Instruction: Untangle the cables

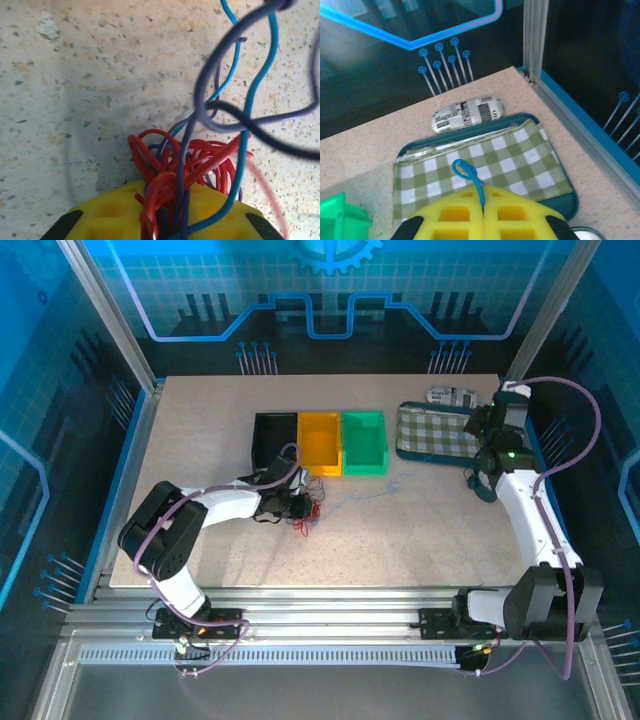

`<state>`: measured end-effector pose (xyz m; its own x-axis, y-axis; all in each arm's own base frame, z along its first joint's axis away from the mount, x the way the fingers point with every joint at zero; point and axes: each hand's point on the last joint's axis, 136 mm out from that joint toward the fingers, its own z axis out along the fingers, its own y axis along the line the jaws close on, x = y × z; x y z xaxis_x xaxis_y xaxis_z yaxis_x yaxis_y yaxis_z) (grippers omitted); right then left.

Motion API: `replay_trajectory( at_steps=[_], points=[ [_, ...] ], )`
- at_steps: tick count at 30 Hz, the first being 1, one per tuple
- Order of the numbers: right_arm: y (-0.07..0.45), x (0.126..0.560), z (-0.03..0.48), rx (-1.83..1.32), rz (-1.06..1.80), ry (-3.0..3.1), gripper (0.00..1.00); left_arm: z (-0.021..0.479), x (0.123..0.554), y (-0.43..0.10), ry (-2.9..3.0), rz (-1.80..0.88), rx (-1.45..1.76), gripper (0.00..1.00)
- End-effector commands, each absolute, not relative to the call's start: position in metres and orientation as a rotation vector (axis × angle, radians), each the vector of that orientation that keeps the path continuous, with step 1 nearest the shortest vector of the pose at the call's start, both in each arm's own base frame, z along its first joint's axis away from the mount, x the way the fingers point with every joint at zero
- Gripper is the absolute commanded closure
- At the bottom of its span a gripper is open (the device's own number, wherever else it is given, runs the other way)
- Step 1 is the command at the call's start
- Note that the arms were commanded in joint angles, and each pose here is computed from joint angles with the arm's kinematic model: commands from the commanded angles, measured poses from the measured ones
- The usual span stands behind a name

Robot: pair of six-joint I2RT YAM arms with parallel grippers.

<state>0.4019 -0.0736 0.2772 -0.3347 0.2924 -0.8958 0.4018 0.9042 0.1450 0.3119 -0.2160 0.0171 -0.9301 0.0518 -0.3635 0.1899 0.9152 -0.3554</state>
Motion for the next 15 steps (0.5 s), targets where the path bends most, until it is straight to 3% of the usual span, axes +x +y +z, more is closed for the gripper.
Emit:
replay_trajectory(
  at_steps=[1,10,15],
  points=[
    [-0.067,0.403,0.316,0.399,-0.089,1.875,1.0,-0.025,0.286,-0.167,2.897,-0.288,0.069,1.0],
    [-0.076,0.412,0.35,0.327,-0.165,1.837,1.0,-0.037,0.281,-0.167,2.938,-0.294,0.03,1.0],
    [-0.12,0.411,0.368,0.44,-0.206,1.803,1.0,-0.048,0.272,-0.154,2.98,-0.232,-0.054,1.0]
  ],
)
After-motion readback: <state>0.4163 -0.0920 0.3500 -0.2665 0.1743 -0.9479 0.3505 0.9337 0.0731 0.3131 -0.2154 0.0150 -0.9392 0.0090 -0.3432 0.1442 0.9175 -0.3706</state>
